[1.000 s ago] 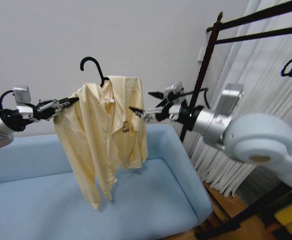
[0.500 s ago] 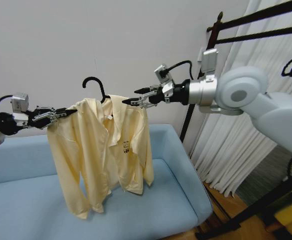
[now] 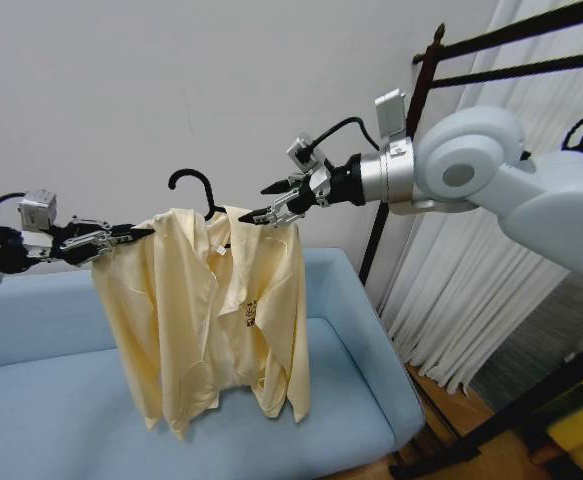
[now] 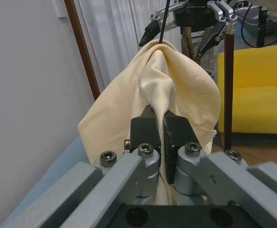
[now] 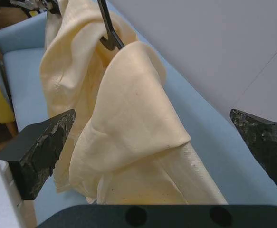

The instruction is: Pick up the clothes from the sofa and hang them on the clothes hanger.

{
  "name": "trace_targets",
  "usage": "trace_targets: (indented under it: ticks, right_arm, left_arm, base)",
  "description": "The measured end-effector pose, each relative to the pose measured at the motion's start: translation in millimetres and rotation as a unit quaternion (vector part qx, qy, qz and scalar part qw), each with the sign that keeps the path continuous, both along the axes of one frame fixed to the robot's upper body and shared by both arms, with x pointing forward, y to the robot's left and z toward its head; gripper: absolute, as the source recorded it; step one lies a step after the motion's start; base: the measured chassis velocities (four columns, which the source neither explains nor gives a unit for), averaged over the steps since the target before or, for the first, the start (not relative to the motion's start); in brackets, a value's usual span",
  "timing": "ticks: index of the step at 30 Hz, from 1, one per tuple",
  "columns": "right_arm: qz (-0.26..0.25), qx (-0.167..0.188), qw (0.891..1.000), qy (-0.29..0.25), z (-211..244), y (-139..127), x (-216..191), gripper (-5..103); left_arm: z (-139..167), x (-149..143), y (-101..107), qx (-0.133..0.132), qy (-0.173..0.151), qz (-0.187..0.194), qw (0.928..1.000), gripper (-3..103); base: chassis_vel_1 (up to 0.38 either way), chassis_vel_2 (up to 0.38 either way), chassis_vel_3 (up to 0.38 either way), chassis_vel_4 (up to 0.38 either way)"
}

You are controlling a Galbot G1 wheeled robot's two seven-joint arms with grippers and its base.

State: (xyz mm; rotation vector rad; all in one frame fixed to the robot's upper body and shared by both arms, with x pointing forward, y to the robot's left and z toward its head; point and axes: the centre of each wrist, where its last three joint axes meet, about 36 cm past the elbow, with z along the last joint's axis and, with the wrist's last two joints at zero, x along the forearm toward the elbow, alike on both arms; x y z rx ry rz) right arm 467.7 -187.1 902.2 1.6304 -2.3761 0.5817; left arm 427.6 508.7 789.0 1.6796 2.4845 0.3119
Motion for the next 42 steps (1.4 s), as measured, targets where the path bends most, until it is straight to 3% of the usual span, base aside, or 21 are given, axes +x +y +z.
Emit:
trace_targets:
  ticks: [8,10,12,15,22,25,28,31,33,36,42]
  right_arm:
    - [0.005,-0.034,0.999,0.009,0.1,17.4,3.5,103]
    - [0.008,-0.039,0.999,0.011,-0.8,22.4,3.2,95]
    - [0.009,-0.040,0.999,0.011,-1.3,24.6,2.9,95]
    - [0.010,-0.041,0.999,0.012,-2.0,29.6,2.6,79]
    - [0.013,-0.037,0.999,0.015,0.6,34.4,5.2,57]
    - [0.015,-0.033,0.999,0.015,1.3,35.2,5.8,41]
    - [0.016,-0.031,0.999,0.016,0.9,35.2,6.1,36]
    - [0.017,-0.028,0.999,0.016,0.3,34.3,6.3,20]
    - [0.018,-0.027,0.999,0.016,0.2,34.2,6.3,20]
    - [0.020,-0.024,0.999,0.016,-0.2,34.5,5.6,5]
    - [0.013,-0.018,1.000,0.013,-0.8,36.0,0.7,4]
  left_arm:
    - [2.6,-0.9,2.5,0.004,-0.005,-0.013,0.9999,2]
    - [1.8,-0.7,3.1,0.003,-0.006,-0.013,0.9999,2]
    - [0.9,-0.5,3.5,0.001,-0.006,-0.013,0.9999,2]
    - [-2.4,0.1,3.8,-0.003,-0.008,-0.014,0.9999,2]
    - [-6.7,1.0,3.0,-0.006,-0.007,-0.014,0.9999,2]
    - [-7.1,1.0,2.4,-0.005,-0.007,-0.014,0.9999,2]
    - [-6.8,1.0,2.1,-0.004,-0.007,-0.015,0.9999,2]
    - [-6.0,0.9,1.9,-0.003,-0.008,-0.016,0.9998,2]
    - [-6.1,1.0,1.8,-0.003,-0.009,-0.016,0.9998,2]
    - [-6.3,1.2,1.6,-0.004,-0.010,-0.017,0.9998,2]
    - [-9.6,3.0,3.7,-0.023,-0.008,-0.006,0.9997,2]
  base:
    - [0.000,0.000,0.000,0.000]
    - [0.000,0.000,0.000,0.000]
    - [0.000,0.000,0.000,0.000]
    - [0.000,0.000,0.000,0.000]
    - [0.000,0.000,0.000,0.000]
    - [0.000,0.000,0.000,0.000]
    - [0.000,0.000,0.000,0.000]
    - [0.000,0.000,0.000,0.000]
    - [0.000,0.000,0.000,0.000]
    - [0.000,0.000,0.000,0.000]
    - [0.000,0.000,0.000,0.000]
